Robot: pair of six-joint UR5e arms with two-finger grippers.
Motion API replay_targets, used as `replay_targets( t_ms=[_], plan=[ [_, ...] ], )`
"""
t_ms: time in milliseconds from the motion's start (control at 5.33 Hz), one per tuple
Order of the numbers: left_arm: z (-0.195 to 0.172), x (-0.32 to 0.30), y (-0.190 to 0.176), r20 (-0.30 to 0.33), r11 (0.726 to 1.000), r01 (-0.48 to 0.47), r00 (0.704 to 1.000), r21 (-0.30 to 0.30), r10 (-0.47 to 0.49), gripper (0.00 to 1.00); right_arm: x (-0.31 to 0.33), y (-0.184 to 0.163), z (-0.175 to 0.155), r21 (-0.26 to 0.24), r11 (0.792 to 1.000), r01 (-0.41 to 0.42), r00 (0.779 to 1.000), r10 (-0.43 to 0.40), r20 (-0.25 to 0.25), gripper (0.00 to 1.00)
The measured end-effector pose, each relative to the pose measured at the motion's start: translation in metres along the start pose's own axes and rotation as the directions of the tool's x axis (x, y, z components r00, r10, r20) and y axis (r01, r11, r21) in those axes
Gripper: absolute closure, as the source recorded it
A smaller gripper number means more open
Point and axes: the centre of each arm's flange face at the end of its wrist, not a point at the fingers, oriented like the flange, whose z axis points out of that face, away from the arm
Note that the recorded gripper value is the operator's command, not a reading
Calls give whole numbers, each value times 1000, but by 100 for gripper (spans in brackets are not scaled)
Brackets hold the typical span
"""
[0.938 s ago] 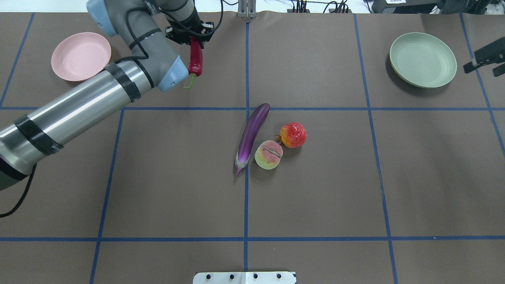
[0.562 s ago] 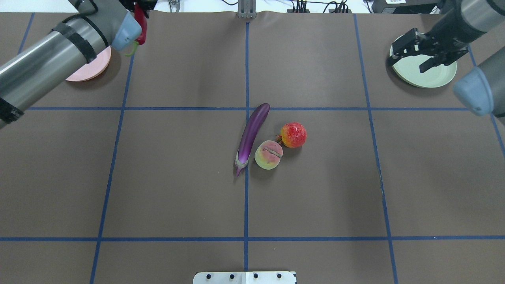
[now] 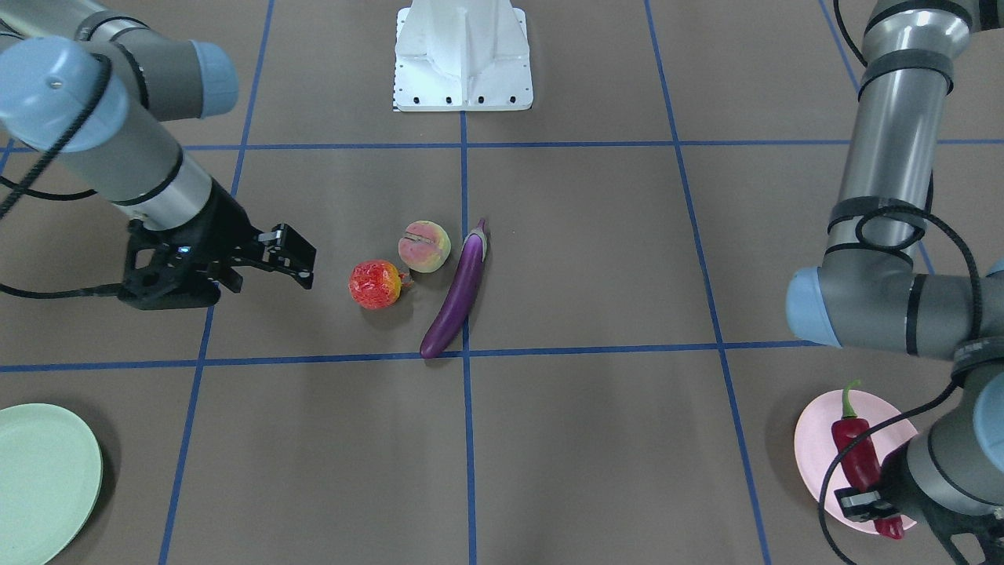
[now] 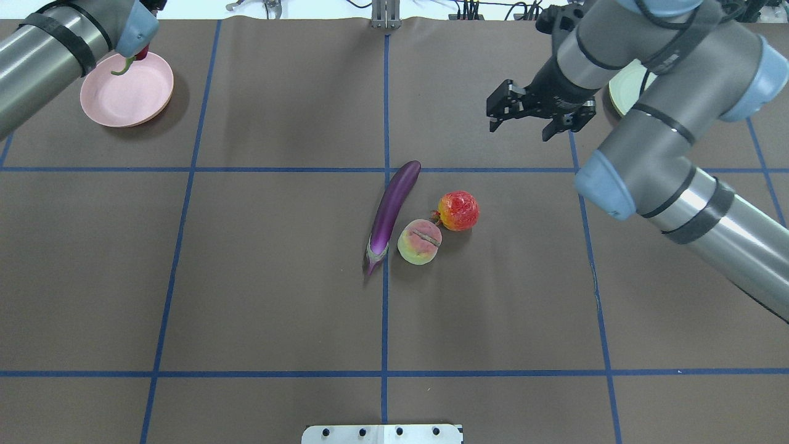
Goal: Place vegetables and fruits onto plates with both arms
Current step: 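Lower the right gripper onto the pomegranate while the left releases the pepper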
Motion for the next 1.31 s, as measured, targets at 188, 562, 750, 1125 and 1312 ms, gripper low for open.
replay_targets(
  t_ms=[188, 562, 750, 1125, 1312],
  plan=[
    [9, -22, -5, 32, 1000, -2, 999, -1, 2, 100, -36, 3, 30, -8, 1000, -8, 1000, 7, -27, 0],
    [19, -47, -9, 64, 1000, -2, 998, 1, 2, 100, -60, 16, 87, -35, 999, -4, 995, 0, -100, 0],
    [26, -57, -10, 74, 1000, -3, 997, 7, 2, 100, -62, 25, 103, -54, 999, -1, 993, -6, -120, 0],
    [31, -64, -11, 95, 1000, -3, 995, 15, 1, 100, -63, 43, 129, -67, 998, 11, 987, -22, -162, 0],
    [34, -67, -11, 105, 1000, -4, 994, 20, 1, 100, -60, 47, 137, -74, 997, 9, 984, -22, -177, 0]
  ],
)
